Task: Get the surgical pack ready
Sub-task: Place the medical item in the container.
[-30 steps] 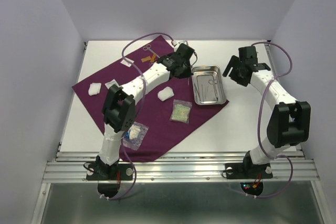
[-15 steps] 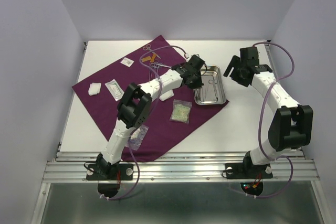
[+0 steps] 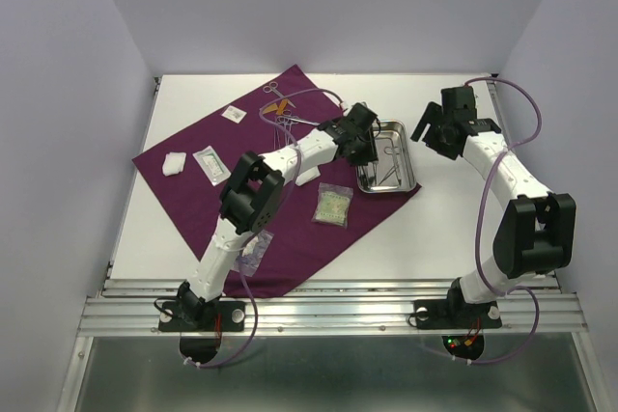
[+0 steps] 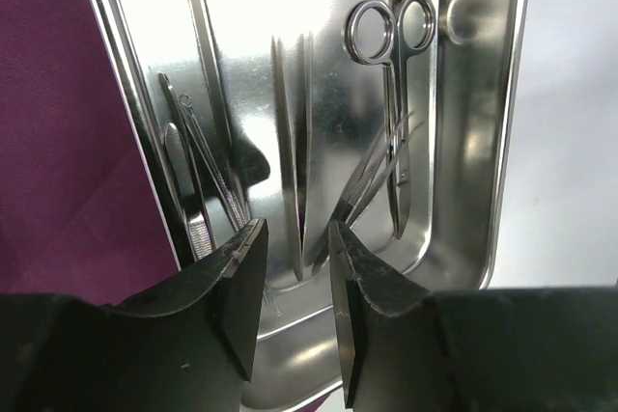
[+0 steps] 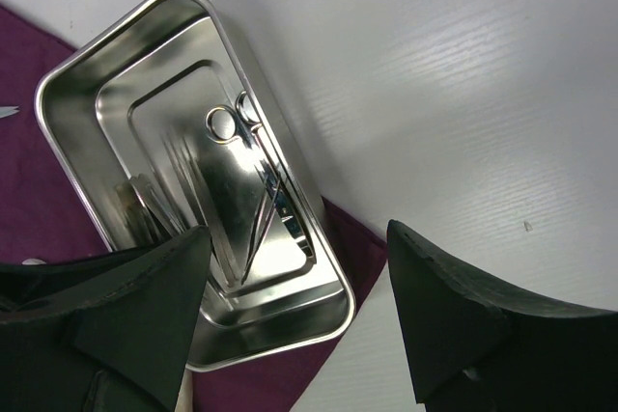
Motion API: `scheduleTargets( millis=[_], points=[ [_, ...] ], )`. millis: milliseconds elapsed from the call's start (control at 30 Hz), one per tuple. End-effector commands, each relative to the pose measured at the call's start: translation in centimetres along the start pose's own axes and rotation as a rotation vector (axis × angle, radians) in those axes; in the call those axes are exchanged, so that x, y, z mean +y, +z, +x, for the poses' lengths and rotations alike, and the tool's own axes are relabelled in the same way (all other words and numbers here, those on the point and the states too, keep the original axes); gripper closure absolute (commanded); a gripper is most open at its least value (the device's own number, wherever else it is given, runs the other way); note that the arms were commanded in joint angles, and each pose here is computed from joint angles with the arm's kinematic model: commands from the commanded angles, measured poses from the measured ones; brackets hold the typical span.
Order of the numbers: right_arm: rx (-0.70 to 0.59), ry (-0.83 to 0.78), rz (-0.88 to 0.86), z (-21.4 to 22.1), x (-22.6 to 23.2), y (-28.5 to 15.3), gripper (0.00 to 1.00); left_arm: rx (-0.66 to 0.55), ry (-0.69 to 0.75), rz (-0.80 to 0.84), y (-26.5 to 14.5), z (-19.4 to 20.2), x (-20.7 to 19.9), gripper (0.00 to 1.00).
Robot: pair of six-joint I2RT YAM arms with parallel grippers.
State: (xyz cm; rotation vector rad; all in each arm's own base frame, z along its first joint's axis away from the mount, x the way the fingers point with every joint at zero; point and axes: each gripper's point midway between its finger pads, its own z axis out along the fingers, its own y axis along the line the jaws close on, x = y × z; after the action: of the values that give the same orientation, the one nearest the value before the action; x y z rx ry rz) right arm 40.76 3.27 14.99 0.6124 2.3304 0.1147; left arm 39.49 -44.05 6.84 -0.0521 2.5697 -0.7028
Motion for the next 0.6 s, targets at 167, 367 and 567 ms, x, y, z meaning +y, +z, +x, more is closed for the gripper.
scheduleTargets(
  millis=[167, 367, 567],
  points=[
    [-0.058, 0.015, -0.013, -1.2, 0.3, -0.6, 0.22, -0.197, 0.030, 0.049, -7.8, -6.2, -3.7, 0.60],
    [-0.056, 0.013, -0.019, -1.1, 0.4, -0.6, 0.22, -0.281, 0.040, -0.102, -9.8, -8.8, 0.8, 0.61],
    [-0.055, 0.012, -0.026, -1.2, 0.5, -0.7, 0.22, -0.343, 0.035, -0.307, -11.0, -12.1, 8.1, 0.61]
  ],
)
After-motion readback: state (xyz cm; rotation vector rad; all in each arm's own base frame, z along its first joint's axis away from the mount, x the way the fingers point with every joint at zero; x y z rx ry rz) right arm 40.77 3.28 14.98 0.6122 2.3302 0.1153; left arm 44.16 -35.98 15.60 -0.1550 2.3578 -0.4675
